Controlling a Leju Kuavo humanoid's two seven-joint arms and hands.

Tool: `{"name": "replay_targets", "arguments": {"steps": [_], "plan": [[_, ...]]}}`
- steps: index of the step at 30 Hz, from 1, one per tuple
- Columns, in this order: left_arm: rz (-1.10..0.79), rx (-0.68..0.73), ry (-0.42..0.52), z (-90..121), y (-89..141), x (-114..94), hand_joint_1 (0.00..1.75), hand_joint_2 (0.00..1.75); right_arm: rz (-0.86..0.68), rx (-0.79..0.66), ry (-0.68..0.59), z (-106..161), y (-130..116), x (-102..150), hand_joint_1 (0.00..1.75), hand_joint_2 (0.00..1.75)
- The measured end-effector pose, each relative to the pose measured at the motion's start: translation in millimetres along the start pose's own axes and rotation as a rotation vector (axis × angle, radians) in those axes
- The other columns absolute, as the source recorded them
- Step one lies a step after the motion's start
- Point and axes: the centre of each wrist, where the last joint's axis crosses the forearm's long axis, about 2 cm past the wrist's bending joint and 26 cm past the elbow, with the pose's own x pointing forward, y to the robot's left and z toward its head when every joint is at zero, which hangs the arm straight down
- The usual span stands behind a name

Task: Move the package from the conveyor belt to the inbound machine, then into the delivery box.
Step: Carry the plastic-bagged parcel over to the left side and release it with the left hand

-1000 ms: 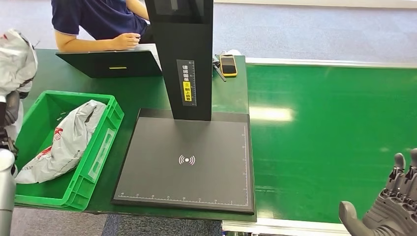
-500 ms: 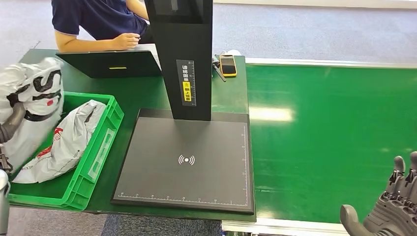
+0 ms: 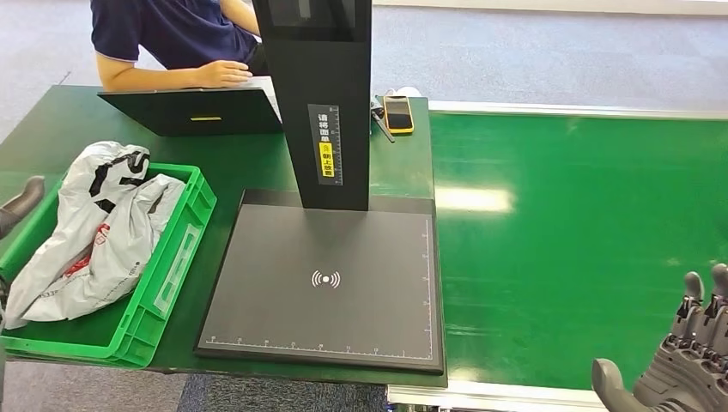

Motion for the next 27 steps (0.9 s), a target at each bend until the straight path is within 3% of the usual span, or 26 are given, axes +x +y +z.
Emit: {"name": "replay_targets", "arguments": {"steps": [5, 9, 12, 15, 21, 24, 27], "plan": [[0.121, 0.076, -0.143, 17, 9, 18, 0.00, 1.75, 0.004, 0.006, 0.009, 2, -3, 1, 0.00, 1.75], [0.252, 0.113, -0.341, 67, -6, 64, 0.00, 1.75, 0.001, 0.005, 0.031, 9, -4, 4, 0.00, 1.75], [0.329, 0.072, -0.368, 106, -30, 102, 0.00, 1.75, -0.001, 0.000, 0.046, 13, -3, 5, 0.00, 1.75], [0.452, -0.067, -0.311, 139, -65, 135, 0.00, 1.75, -0.001, -0.005, 0.064, 15, -1, 4, 0.00, 1.75], [0.733, -0.553, -0.014, 195, -154, 188, 0.00, 1.75, -0.029, 0.017, 0.236, 21, 9, -19, 0.00, 1.75], [0.840, -0.647, 0.053, 214, -186, 210, 0.00, 1.75, -0.061, 0.028, 0.328, 27, 20, -36, 0.00, 1.75], [0.891, -0.694, 0.096, 225, -203, 223, 0.00, 1.75, -0.092, 0.036, 0.405, 34, 31, -51, 0.00, 1.75]]}}
